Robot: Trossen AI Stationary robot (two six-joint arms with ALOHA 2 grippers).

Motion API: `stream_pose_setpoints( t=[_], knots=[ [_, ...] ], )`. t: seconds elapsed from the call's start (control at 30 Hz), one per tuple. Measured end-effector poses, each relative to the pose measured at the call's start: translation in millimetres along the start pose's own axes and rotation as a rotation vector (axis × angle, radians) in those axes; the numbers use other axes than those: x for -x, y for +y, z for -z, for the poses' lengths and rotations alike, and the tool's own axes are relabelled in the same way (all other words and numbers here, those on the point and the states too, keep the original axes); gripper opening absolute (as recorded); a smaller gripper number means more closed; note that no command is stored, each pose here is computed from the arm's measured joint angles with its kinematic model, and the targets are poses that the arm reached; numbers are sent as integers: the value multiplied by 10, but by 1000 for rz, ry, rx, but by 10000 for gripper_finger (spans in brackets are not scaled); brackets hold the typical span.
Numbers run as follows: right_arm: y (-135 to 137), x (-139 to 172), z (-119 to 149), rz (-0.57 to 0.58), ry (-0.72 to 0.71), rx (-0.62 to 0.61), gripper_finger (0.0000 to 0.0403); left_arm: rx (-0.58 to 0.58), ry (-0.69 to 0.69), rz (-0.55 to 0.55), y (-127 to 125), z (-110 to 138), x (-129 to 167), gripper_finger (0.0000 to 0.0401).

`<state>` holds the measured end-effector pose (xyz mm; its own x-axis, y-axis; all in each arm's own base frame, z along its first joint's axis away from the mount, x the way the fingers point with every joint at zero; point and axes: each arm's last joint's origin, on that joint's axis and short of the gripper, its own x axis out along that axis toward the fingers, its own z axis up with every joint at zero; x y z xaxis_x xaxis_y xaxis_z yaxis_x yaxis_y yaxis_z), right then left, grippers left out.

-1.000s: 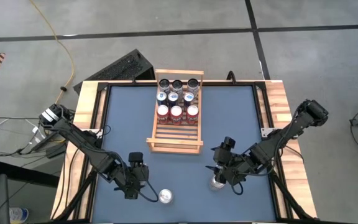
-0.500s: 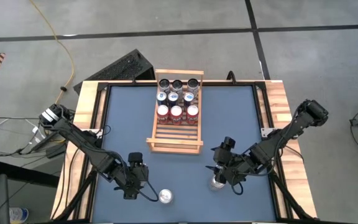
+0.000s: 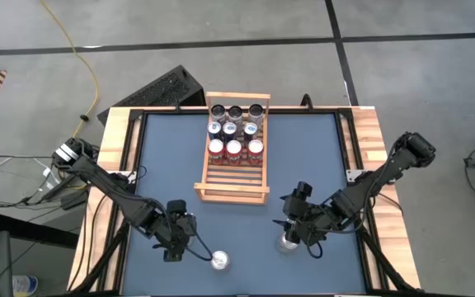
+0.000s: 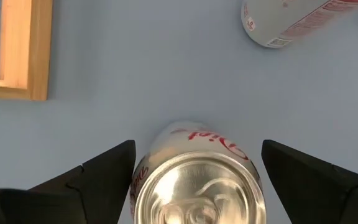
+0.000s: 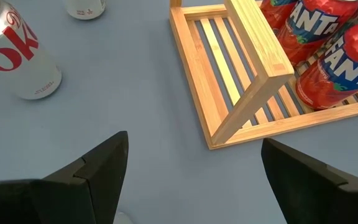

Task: Place canned beverage on shelf
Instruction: Put the top silver can on the shelf

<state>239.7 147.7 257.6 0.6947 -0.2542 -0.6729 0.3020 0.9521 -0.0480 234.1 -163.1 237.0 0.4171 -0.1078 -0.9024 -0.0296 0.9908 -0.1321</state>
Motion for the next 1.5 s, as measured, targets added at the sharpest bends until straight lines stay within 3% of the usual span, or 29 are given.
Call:
stream_pose_setpoints(
  t=[0.2, 0.53, 1.2, 1.5],
  knots=[
    [-2, 0, 3, 2, 3, 3, 337, -3, -26, -37, -39, -91, 167, 335],
    [-7, 0, 9, 6, 9, 8, 337, 42, -40, -90, -106, -4, 196, 334],
    [-14, 1, 17, 11, 16, 15, 337, 35, -17, -105, -117, 122, 79, 332],
    [-16, 1, 20, 13, 18, 18, 337, -9, -10, -111, -113, 127, 84, 272]
  ],
)
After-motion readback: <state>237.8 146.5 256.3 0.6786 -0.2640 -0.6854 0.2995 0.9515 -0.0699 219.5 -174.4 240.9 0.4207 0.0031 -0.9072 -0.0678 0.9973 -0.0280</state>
